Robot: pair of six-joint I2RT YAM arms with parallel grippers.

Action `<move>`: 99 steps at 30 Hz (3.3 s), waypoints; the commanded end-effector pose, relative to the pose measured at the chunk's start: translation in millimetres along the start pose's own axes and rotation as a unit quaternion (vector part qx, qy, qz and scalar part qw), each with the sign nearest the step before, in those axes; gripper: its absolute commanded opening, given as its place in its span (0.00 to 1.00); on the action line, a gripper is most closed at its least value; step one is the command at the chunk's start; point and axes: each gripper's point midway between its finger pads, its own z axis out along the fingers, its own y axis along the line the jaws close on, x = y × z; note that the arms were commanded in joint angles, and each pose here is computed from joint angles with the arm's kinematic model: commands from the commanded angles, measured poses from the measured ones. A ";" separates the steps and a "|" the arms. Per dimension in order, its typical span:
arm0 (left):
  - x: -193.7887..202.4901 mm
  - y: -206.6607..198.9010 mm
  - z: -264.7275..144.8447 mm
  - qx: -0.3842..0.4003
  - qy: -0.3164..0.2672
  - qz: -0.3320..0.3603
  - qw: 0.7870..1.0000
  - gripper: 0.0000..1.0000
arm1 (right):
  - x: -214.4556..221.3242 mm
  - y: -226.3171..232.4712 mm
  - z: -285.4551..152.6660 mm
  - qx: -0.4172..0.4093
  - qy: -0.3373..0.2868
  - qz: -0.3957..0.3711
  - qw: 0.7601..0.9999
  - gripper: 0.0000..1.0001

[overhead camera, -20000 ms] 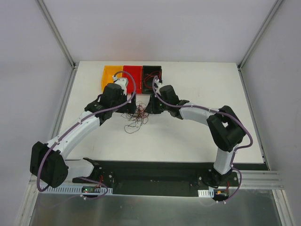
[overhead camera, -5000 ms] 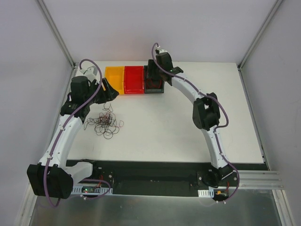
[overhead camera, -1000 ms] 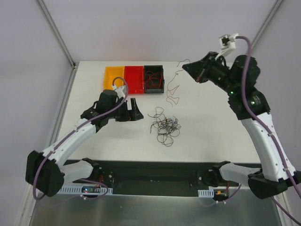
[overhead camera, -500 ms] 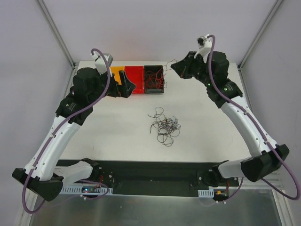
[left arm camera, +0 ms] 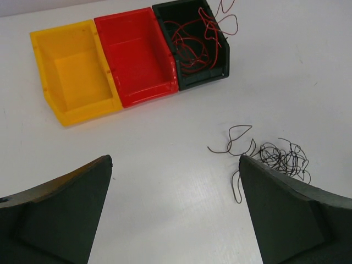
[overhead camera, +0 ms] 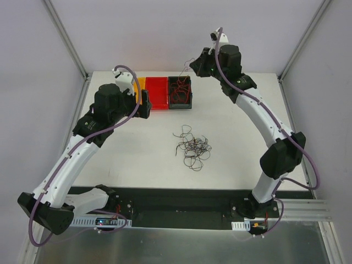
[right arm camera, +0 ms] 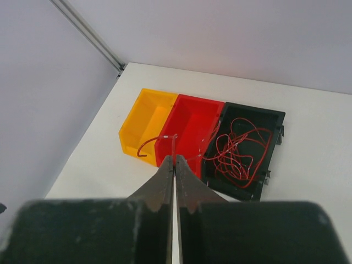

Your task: Untangle the cables

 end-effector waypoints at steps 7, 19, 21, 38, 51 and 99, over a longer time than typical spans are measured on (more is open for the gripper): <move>-6.7 11.6 -6.1 -0.020 -0.035 0.016 0.999 0.99 | 25.7 -39.1 64.5 0.041 0.005 -0.066 0.997 0.01; 3.7 13.4 8.2 -0.016 -0.011 0.001 1.000 0.99 | 168.5 -96.6 171.3 0.093 0.118 -0.010 0.989 0.00; 6.6 13.1 8.3 -0.015 -0.010 -0.001 1.000 0.98 | 187.2 -97.7 180.5 0.106 0.133 -0.019 0.985 0.00; 21.0 8.1 27.4 0.009 0.023 -0.021 0.999 0.98 | 109.0 -80.0 113.2 0.177 0.138 -0.129 0.966 0.46; 76.0 -62.6 69.8 0.196 0.144 -0.055 0.969 0.80 | 205.7 -34.7 -72.3 0.053 0.264 -0.033 0.962 0.72; -21.6 -74.4 16.3 0.052 -0.020 0.027 0.998 0.00 | 344.2 -168.9 -167.1 0.382 0.236 0.037 0.893 0.28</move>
